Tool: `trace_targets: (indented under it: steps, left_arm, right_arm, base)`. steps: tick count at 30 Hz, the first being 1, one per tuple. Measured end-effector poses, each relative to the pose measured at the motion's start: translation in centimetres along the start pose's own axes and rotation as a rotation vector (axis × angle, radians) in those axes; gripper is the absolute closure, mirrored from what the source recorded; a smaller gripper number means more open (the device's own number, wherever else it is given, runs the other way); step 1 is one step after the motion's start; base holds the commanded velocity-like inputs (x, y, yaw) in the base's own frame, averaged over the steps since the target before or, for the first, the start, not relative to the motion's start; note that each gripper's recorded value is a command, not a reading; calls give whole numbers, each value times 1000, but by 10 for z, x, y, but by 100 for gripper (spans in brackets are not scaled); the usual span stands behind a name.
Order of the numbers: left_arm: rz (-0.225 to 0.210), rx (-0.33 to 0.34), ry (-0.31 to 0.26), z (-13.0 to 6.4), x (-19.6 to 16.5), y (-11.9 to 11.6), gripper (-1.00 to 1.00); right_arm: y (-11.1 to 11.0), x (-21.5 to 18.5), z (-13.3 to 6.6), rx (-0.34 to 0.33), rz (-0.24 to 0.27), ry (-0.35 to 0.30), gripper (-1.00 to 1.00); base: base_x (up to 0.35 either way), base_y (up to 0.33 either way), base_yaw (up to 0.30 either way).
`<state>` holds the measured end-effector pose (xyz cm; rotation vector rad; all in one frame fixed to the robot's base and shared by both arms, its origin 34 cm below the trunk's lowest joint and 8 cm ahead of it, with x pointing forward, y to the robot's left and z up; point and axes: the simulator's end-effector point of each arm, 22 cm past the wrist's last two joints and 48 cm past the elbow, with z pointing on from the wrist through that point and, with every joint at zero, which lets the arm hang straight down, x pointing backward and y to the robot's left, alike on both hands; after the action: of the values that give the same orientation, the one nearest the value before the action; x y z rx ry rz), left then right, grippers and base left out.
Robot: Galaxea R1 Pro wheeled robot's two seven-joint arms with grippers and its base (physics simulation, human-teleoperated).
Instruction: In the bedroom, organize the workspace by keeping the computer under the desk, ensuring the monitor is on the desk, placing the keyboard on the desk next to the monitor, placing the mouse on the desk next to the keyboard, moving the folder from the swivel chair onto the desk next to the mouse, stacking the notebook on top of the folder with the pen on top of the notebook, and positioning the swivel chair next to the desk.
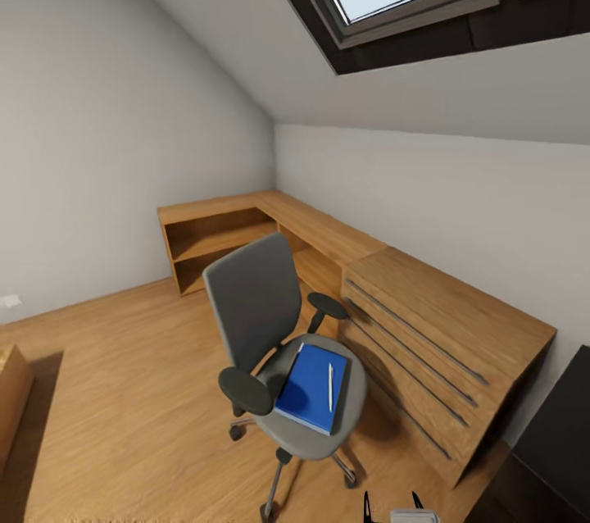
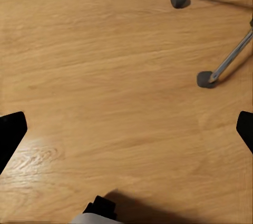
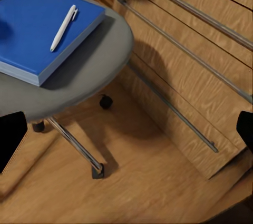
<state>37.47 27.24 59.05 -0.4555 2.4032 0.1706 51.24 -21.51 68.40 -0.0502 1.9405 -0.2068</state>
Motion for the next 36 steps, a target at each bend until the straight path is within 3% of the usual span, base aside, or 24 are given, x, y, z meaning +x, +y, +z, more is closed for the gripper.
trace_targets:
  steps: [12,22,30,36]
  left_arm:
    - [-2,-8,8,0,3,2,-100]
    - [-5,-17,17,12,14,5,-100]
    - [-62,-72,21,24,18,23,-100]
    - [-71,-79,21,32,23,26,-100]
  right_arm:
    - [-1,11,-4,-1,-6,28,-100]
    - [0,28,1,2,-8,41,-100]
    - [-1,41,6,5,-9,45,-100]
    - [0,49,10,6,-9,43,-100]
  base:
    - [0,0,255]
    - [0,0,231]
    - [0,0,79]
    - [0,0,5]
